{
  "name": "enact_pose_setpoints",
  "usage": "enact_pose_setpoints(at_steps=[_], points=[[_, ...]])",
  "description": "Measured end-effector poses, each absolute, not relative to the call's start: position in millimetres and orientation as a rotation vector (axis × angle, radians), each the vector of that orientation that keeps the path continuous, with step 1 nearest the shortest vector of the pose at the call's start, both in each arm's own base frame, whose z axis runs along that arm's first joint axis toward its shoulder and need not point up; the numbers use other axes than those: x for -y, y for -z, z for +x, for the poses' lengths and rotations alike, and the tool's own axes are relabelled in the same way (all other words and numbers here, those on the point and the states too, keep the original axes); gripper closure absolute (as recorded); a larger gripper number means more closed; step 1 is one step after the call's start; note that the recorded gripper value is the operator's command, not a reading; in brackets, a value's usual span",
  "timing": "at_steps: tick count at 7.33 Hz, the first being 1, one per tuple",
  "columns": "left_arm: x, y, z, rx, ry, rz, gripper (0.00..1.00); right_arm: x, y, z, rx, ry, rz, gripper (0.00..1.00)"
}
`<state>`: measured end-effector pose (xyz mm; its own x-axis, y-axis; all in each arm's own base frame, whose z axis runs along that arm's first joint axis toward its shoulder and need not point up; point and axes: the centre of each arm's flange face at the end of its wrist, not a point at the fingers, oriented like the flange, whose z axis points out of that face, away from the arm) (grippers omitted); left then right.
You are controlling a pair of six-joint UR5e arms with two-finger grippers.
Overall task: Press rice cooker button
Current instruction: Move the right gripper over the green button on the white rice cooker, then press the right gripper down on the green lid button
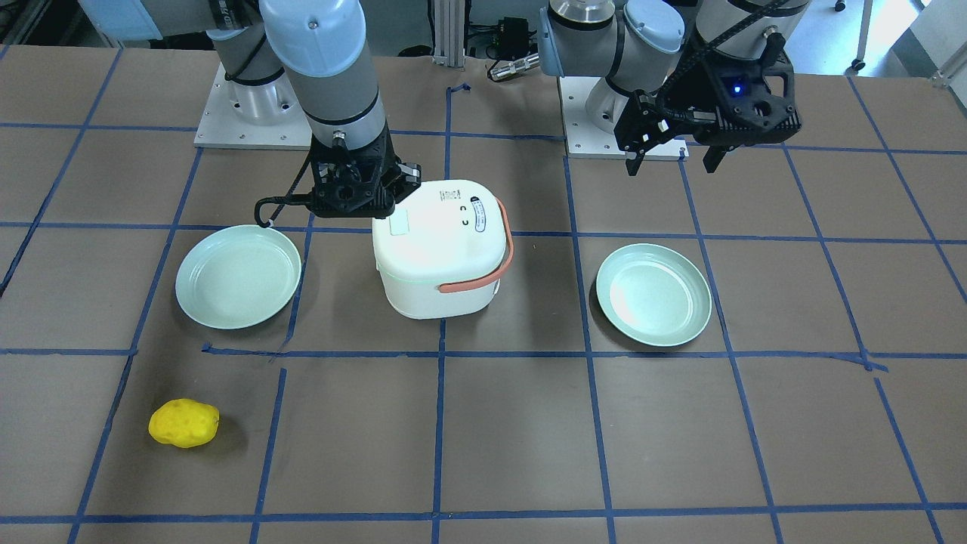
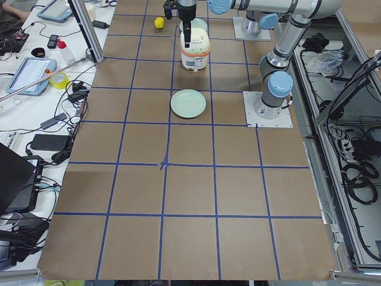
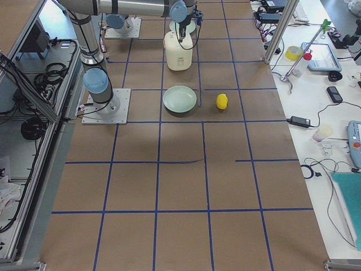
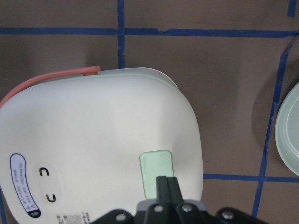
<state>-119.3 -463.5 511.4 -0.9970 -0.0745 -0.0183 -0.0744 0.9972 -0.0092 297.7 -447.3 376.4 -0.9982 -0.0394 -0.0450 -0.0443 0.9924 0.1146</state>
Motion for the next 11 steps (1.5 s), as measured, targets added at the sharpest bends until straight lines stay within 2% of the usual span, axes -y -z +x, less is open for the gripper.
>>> enact_pose_setpoints(at_steps=[7,9,10,11], points=[[464,-511,-119,-3.121,0.013,-0.117,0.00,446,-355,304,-3.097,-0.198,-0.099,0.98],[464,-511,-119,-3.121,0.013,-0.116,0.00,447,-357,304,-3.101,-0.188,-0.094,0.05],[463,-511,-119,-3.121,0.013,-0.117,0.00,449,-368,303,-3.106,-0.156,-0.082,0.00],[463,-511,-119,-3.121,0.013,-0.117,0.00,451,-384,301,-3.113,-0.120,-0.071,0.00]])
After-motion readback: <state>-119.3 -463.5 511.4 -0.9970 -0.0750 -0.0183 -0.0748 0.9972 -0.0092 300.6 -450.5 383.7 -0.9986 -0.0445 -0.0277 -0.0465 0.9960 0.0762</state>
